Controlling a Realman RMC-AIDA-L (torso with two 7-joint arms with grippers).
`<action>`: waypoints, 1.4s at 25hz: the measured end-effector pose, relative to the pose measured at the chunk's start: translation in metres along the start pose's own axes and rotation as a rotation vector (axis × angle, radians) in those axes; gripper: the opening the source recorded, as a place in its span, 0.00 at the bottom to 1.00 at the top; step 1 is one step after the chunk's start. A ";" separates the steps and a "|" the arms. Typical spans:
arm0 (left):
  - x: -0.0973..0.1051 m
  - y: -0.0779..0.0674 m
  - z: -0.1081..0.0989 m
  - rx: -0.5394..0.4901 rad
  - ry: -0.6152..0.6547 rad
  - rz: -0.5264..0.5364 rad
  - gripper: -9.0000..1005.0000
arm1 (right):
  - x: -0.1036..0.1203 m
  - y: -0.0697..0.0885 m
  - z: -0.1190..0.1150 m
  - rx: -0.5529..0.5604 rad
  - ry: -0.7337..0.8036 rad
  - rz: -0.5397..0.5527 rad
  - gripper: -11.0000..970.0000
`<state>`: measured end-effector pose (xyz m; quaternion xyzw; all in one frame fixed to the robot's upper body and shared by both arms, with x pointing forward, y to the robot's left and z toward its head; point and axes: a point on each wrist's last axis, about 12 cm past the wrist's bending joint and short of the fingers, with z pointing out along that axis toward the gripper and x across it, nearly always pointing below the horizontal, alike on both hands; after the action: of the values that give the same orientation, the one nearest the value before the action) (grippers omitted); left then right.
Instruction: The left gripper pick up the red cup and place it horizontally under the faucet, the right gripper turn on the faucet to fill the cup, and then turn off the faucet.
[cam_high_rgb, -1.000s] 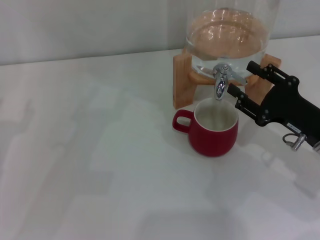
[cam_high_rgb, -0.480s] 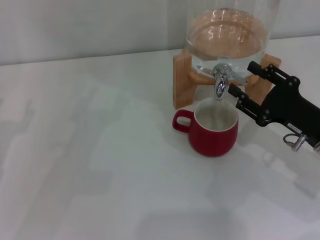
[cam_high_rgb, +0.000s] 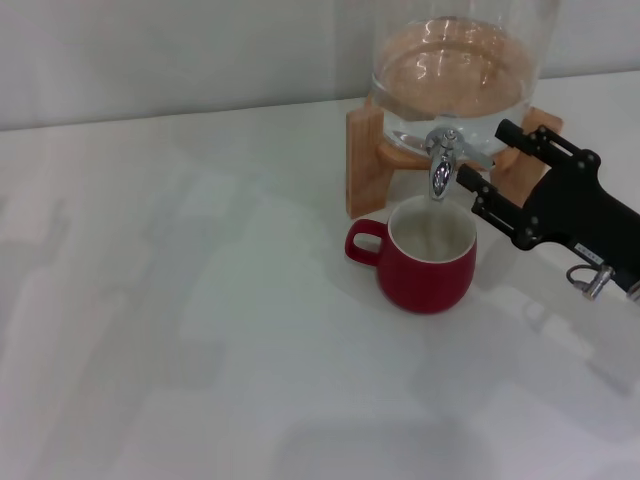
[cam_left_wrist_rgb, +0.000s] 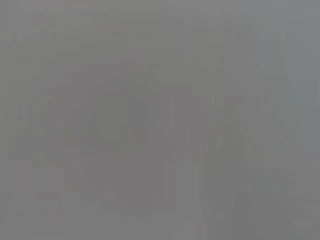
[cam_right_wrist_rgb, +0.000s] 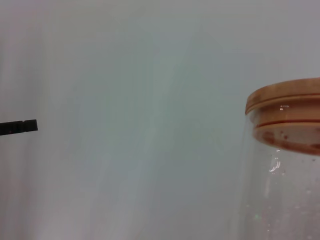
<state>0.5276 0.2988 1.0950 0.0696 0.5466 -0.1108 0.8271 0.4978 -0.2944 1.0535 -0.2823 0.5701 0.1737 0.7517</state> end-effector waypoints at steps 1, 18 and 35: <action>0.000 0.000 0.000 0.000 0.000 0.000 0.75 | 0.000 0.000 0.000 0.002 0.000 0.000 0.64; 0.000 0.000 0.002 0.000 0.000 0.002 0.75 | 0.000 0.000 0.001 -0.001 -0.001 -0.001 0.64; 0.000 -0.001 0.004 0.003 -0.001 0.004 0.75 | 0.000 0.000 0.000 0.002 0.000 -0.001 0.64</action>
<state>0.5307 0.2973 1.0966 0.0721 0.5458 -0.1101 0.8275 0.4981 -0.2947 1.0537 -0.2817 0.5700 0.1730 0.7522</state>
